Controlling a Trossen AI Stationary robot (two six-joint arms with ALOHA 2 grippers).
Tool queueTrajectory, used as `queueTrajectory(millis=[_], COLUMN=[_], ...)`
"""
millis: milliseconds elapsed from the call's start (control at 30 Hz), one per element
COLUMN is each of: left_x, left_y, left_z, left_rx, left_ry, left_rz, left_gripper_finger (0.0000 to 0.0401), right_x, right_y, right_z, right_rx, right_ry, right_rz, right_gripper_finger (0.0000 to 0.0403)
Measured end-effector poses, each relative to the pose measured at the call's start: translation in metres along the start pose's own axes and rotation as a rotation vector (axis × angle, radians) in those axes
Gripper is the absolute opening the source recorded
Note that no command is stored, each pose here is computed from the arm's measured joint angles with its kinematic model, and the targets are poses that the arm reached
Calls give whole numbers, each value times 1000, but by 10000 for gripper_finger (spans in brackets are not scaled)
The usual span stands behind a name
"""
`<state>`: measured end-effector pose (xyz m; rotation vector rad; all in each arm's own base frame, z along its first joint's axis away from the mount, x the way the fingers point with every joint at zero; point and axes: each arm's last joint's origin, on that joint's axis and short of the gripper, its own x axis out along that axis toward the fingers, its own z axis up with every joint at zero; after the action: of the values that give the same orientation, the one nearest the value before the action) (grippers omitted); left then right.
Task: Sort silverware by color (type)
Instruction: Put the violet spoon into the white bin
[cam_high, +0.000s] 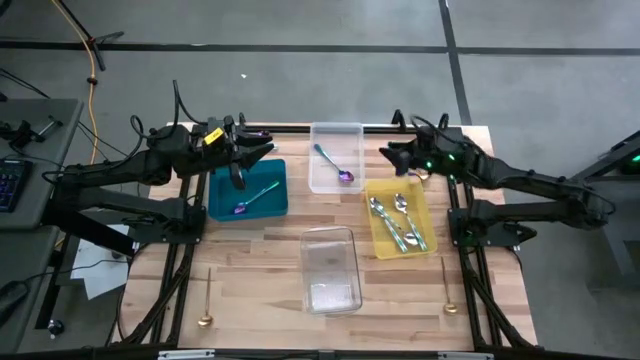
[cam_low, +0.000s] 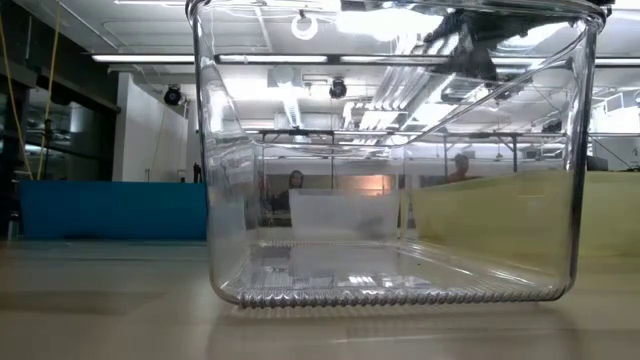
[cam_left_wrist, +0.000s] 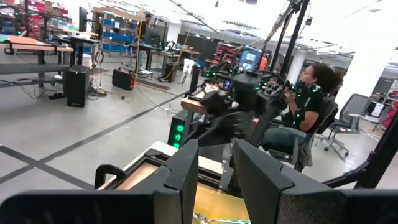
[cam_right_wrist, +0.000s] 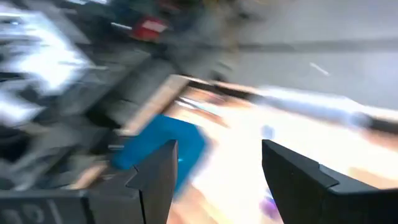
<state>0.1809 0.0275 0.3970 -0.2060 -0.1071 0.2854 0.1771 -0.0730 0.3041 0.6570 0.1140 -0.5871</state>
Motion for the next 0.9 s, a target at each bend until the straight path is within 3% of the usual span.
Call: queueTrajectory(millis=[133,233,367,600,900], left_x=[0,0,0,0,0], left_y=[0,0,0,0,0], left_z=[0,0,0,0,0], left_rx=[0,0,0,-1,-1], left_ry=[0,0,0,0,0], left_rz=[0,0,0,0,0], left_gripper_finger=[96,96,96,96,96], right_x=[13,28,56,103,133], right_y=[-20,-43,-79,-135,-164], right_z=[16,24,21,-7,-33], right_rx=[78,39,28,80,102], right_ry=[170,355,606,839,922], right_rz=[-302,-506,-681,-806,-834], right_gripper_finger=[224,224,224,224,224])
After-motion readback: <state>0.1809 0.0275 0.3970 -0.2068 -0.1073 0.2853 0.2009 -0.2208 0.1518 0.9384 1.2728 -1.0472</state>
